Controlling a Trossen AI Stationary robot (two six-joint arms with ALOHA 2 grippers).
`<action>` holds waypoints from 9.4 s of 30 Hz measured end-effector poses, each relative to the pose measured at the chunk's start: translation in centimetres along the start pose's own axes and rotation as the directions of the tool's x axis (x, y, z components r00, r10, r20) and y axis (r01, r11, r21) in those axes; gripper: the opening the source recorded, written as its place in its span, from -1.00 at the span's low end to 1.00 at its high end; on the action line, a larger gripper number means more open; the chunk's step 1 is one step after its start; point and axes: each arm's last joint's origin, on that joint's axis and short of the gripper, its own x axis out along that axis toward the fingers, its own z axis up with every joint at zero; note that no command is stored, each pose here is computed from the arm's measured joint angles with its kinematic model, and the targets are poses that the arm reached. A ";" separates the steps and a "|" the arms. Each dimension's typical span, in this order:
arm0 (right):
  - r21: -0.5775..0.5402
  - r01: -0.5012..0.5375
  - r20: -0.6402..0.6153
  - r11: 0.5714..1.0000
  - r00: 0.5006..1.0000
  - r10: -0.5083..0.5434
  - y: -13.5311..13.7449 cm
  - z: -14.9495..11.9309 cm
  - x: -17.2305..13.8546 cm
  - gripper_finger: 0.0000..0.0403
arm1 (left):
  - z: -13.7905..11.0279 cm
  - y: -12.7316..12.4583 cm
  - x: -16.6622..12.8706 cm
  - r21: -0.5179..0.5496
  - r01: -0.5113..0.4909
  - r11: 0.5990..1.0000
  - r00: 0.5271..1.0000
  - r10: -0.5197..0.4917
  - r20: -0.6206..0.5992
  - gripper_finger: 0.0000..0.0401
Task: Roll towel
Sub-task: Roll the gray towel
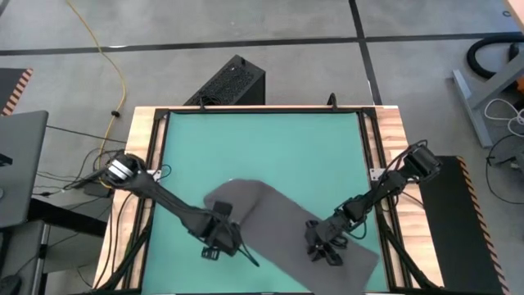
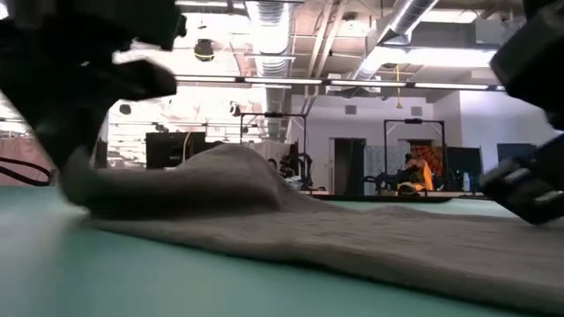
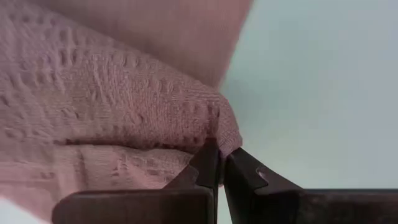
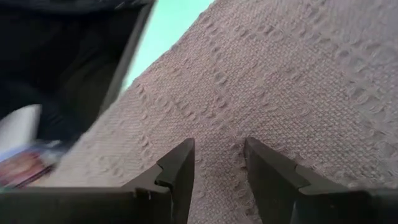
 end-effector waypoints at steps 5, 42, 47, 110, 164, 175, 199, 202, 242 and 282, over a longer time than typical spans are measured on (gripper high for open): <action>0.035 -0.130 -0.072 0.991 0.989 0.132 0.1 -0.1 -0.1 -0.17 | -0.8 -1.1 0.6 -0.033 0.008 0.999 0.997 -0.010 -0.080 -1.00; -0.059 0.079 0.300 0.995 0.952 -0.058 -6.0 4.5 -2.4 -0.36 | -0.8 -0.4 -5.5 -0.136 -0.247 0.959 0.952 0.214 -0.219 -0.24; -0.058 0.080 0.297 0.995 0.953 -0.060 -6.0 4.5 -2.4 -0.36 | 1.7 2.7 -6.2 -0.100 -0.348 0.932 0.937 0.342 -0.070 -0.19; -0.111 0.205 0.257 0.973 0.951 -0.171 -5.5 3.7 -1.8 -0.36 | -6.0 18.7 -3.0 -0.676 -0.429 0.599 0.844 -0.001 -0.537 -0.99; 0.073 0.398 0.141 0.914 0.904 -0.404 -2.1 2.1 -7.3 -0.37 | -11.0 23.7 4.2 -0.765 -0.387 0.515 0.919 0.147 -0.366 -1.00; 0.112 0.464 -0.066 0.879 0.886 -0.460 -3.5 0.0 -4.1 -0.41 | -12.7 26.3 4.1 -0.802 -0.466 0.374 0.885 0.205 -0.419 -1.00; 0.005 0.362 0.088 0.932 0.928 -0.361 -1.5 1.5 -6.8 -0.41 | -12.2 31.0 5.7 -0.725 -0.592 0.353 0.799 0.375 -0.470 -1.00; -0.006 0.281 0.030 0.960 0.959 -0.281 -1.4 1.2 -6.1 -0.41 | -13.4 31.1 5.2 -0.751 -0.561 0.349 0.828 0.243 -0.506 -1.00; -0.101 0.714 -0.064 0.693 0.690 -0.721 -18.0 8.9 -23.5 -0.41 | -5.7 -0.5 1.4 -0.612 -0.152 0.776 0.907 -0.136 -0.398 -1.00; 0.152 0.776 0.135 0.612 0.597 -0.791 -18.0 7.7 -21.2 -0.41 | -8.5 2.6 3.9 -0.750 -0.246 0.614 0.914 -0.111 -0.390 -1.00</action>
